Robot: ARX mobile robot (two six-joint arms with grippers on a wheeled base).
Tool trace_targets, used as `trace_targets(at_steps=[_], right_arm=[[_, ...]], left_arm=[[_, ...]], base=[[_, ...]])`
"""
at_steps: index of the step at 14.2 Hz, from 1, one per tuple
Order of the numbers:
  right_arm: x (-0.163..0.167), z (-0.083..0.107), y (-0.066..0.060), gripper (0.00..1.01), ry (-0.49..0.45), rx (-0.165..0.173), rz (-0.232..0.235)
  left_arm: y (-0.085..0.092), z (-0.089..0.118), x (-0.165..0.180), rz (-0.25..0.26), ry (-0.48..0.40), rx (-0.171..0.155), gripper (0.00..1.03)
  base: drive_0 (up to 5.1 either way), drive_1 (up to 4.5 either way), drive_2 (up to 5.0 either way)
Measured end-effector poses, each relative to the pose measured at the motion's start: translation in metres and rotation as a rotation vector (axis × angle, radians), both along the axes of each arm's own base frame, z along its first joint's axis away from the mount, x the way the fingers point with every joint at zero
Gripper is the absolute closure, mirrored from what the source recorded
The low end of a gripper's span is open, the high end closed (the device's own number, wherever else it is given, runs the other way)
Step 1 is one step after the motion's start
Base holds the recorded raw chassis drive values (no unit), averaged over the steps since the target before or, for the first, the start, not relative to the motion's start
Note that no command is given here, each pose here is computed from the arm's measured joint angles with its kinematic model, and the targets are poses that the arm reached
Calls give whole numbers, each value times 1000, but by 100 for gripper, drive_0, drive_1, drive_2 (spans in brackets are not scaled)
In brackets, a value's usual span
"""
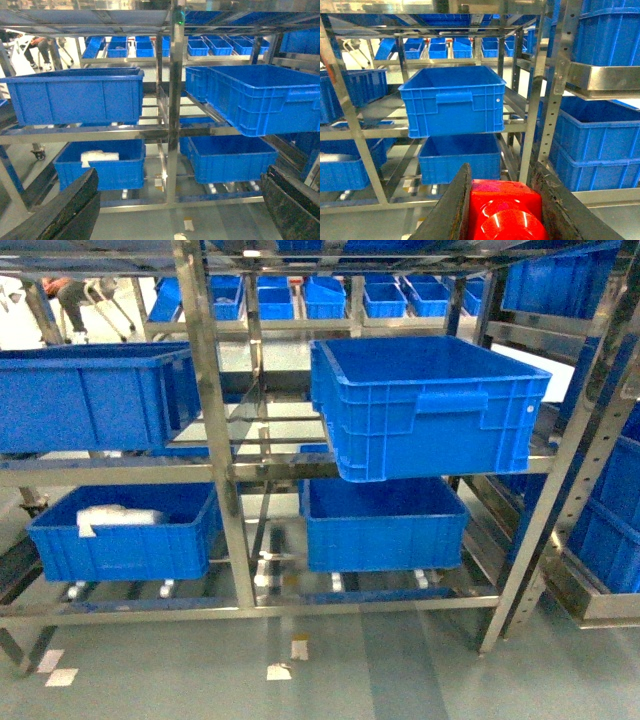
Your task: Pick red block from blue box to shelf
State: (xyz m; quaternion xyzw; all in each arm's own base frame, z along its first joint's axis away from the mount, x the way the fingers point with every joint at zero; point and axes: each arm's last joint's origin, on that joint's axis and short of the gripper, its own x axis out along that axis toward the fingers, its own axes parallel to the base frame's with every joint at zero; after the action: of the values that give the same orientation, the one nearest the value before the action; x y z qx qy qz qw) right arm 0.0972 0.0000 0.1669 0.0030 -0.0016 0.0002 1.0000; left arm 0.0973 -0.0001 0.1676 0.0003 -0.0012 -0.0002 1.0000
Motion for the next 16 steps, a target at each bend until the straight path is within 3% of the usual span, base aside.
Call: trace_targets(at_steps=[16], right_arm=[[0,0,0,72,-1,0,0]], left_arm=[[0,0,0,2,-1,0,5]], base=[[23,449,-402]])
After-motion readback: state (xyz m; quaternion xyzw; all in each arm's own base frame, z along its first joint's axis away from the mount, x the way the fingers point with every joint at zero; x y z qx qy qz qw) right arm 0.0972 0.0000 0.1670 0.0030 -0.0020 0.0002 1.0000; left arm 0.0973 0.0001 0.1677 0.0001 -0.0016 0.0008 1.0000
